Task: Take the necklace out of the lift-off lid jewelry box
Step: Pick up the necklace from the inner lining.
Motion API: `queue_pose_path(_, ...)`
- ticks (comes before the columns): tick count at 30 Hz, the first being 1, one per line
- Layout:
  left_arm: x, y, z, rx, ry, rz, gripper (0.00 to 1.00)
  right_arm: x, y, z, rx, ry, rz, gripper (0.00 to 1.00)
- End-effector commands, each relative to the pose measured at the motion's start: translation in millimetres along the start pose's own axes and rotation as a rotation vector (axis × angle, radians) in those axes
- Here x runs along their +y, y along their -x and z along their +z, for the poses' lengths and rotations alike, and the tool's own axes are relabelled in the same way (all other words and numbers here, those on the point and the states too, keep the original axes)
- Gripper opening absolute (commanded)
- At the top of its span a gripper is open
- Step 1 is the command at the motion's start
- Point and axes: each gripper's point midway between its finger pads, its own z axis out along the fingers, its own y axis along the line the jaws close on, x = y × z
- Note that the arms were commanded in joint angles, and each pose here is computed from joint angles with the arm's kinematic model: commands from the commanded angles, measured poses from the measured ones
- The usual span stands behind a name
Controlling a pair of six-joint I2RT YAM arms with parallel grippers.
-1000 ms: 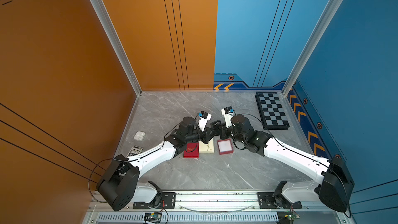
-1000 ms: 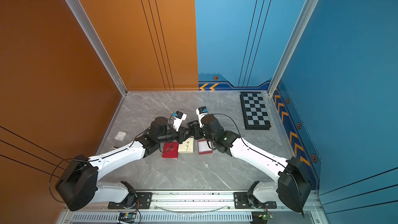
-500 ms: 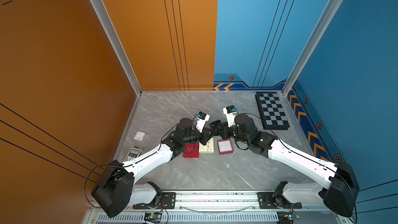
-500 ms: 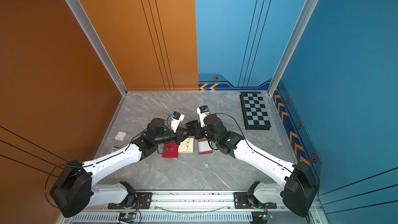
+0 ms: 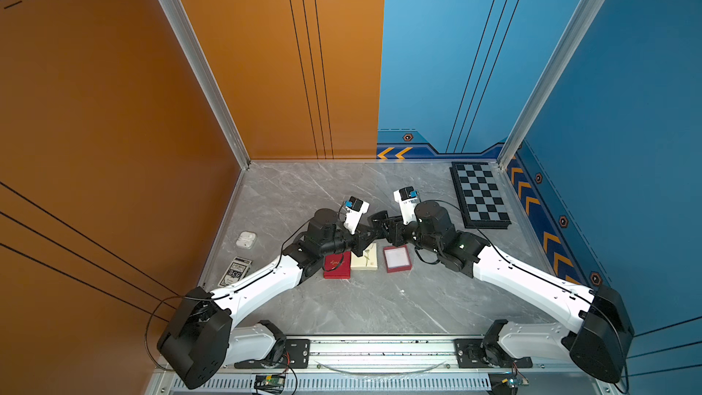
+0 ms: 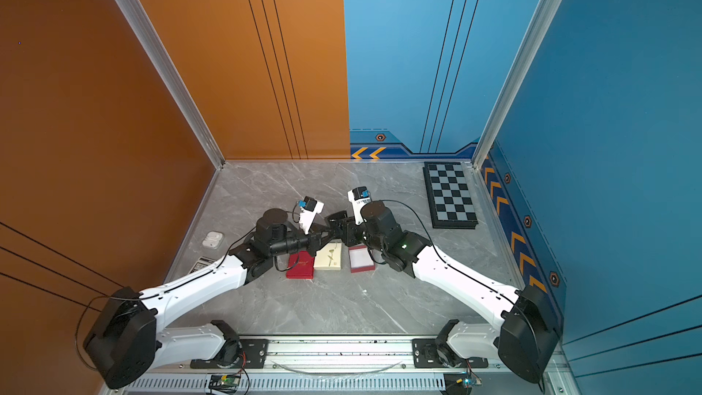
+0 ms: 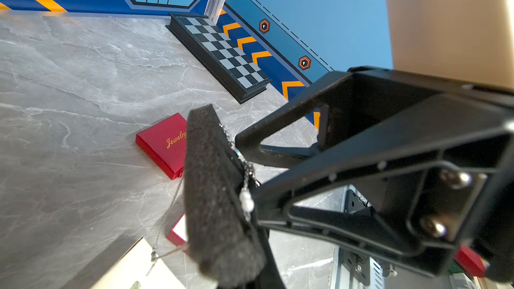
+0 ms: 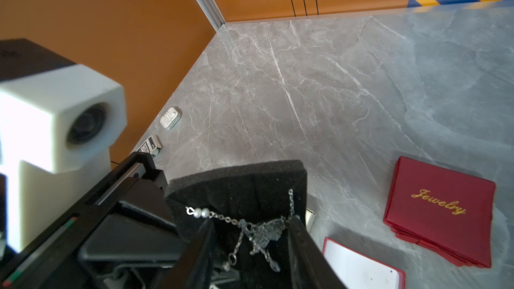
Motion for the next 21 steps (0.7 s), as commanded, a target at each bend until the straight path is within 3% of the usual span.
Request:
queue_pose_path(1, -3, 2, -6, -0.018, -0.007, 0.039, 0.0, 2, -2, 1, 0.002, 0.028, 0.014, 0.49)
queue_pose_path(11, -9, 2, -4, -0.013, -0.029, 0.055, 0.0, 7, 4, 7, 0.005, 0.051, 0.002, 0.48)
queue_pose_path(21, -10, 0, -6, -0.013, -0.031, 0.066, 0.0, 10, 11, 10, 0.008, 0.067, -0.013, 0.31)
